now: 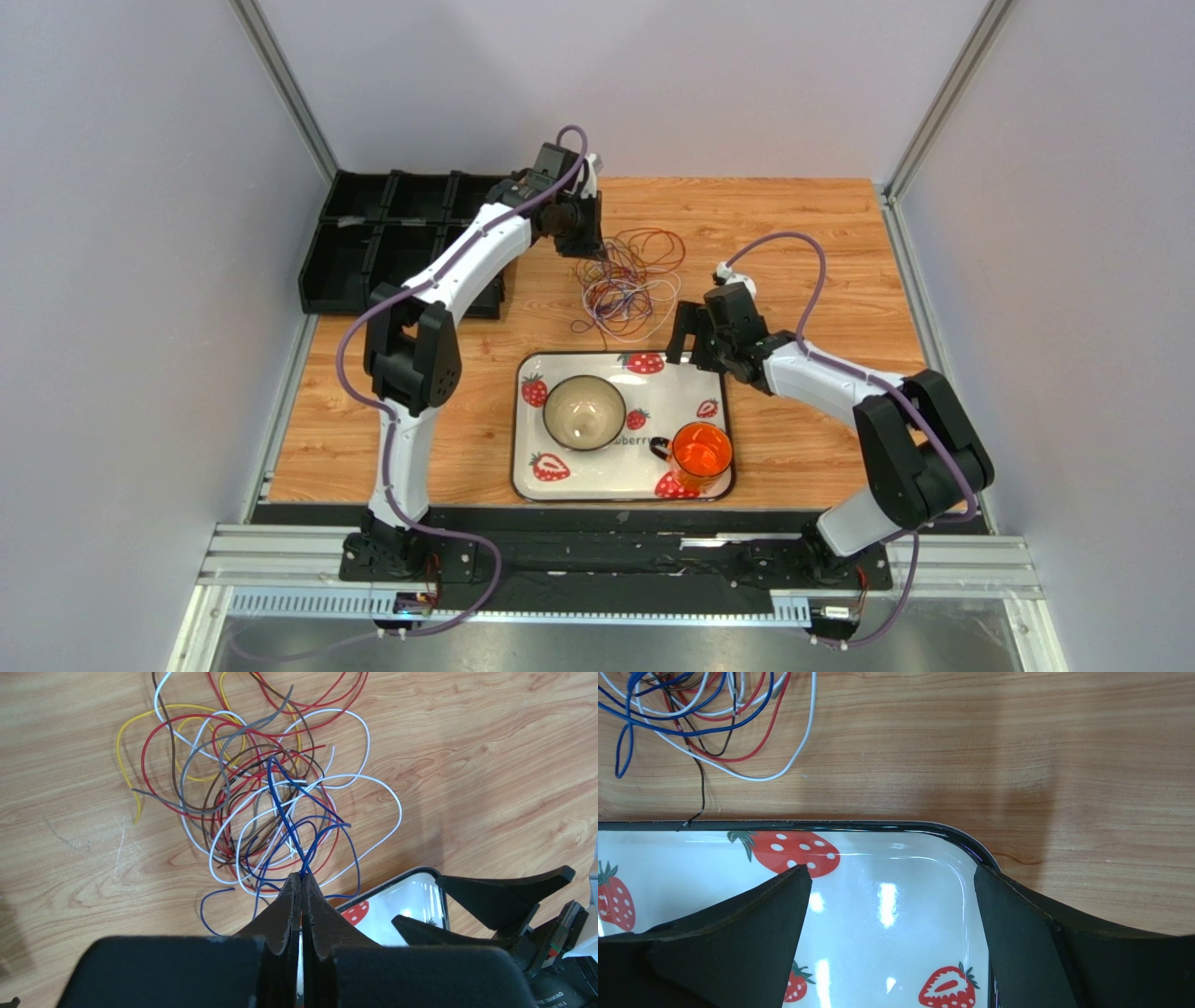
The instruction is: Untangle the cables
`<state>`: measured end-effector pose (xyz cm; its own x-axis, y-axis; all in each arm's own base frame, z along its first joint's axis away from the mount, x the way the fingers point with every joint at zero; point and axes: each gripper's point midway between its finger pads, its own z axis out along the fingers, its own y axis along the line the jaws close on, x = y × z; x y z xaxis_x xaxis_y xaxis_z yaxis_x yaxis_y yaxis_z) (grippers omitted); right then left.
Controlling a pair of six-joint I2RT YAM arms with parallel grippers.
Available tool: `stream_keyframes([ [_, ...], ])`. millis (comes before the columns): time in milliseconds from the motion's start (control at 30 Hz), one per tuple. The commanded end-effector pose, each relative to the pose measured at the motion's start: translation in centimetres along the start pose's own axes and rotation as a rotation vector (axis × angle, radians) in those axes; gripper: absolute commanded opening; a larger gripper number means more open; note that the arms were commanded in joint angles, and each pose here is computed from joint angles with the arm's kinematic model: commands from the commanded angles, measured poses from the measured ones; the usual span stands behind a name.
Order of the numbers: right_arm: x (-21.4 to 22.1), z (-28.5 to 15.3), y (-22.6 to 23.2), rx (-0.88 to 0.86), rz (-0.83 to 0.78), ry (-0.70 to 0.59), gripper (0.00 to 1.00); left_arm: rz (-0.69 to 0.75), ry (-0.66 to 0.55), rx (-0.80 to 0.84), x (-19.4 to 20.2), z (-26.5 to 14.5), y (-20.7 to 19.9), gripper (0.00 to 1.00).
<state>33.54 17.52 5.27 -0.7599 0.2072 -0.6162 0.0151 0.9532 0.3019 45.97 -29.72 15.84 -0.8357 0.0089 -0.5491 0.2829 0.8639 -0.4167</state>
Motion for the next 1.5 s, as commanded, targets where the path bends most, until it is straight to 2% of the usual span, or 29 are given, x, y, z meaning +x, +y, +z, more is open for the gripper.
stream_keyframes([
  [0, -2.1, -1.4, 1.7, -0.089, -0.022, -0.086, 0.92, 0.088, -0.156, 0.076, -4.4, -6.9, -3.9, 0.0],
  [200, -4.0, -2.7, 3.7, -0.18, -0.034, -0.145, 0.92, 0.145, -0.202, 0.117, -6.0, -11.1, -6.0, 0.0],
  [367, -3.7, -2.2, 4.3, -0.198, -0.046, -0.111, 0.92, 0.166, -0.289, 0.158, -7.7, -15.1, -7.9, 0.0],
  [533, -2.6, -2.0, 3.5, -0.193, -0.05, -0.105, 0.91, 0.183, -0.339, 0.258, -8.6, -17.5, -10.3, 0.0],
  [600, -3.7, -2.6, 4.2, -0.227, -0.05, -0.159, 0.91, 0.196, -0.352, 0.301, -8.8, -18.1, -11.2, 0.0],
  [833, -3.1, -2.4, 4.1, -0.244, -0.052, -0.161, 0.92, 0.236, -0.458, 0.433, -10.1, -21.7, -14.2, 0.0],
  [900, -3.2, -2.6, 4.4, -0.262, -0.055, -0.165, 0.92, 0.234, -0.467, 0.445, -10.2, -22.0, -14.4, 0.0],
  [1033, -3.8, -4.3, 7.8, -0.425, -0.055, -0.146, 0.92, 0.217, -0.462, 0.447, -10.3, -21.8, -14.4, 0.0],
  [1133, -5.3, -4.6, 9.1, -0.44, -0.052, -0.171, 0.92, 0.207, -0.454, 0.454, -10.1, -21.8, -14.5, 0.0],
  [1267, -5.2, -2.1, 10.4, -0.454, -0.058, -0.12, 0.9, 0.197, -0.456, 0.44, -10.2, -21.7, -14.2, 0.0],
  [1467, -6.0, 0.1, 13.1, -0.493, -0.048, -0.127, 0.87, 0.184, -0.45, 0.428, -10.0, -21.4, -13.9, 0.0],
])
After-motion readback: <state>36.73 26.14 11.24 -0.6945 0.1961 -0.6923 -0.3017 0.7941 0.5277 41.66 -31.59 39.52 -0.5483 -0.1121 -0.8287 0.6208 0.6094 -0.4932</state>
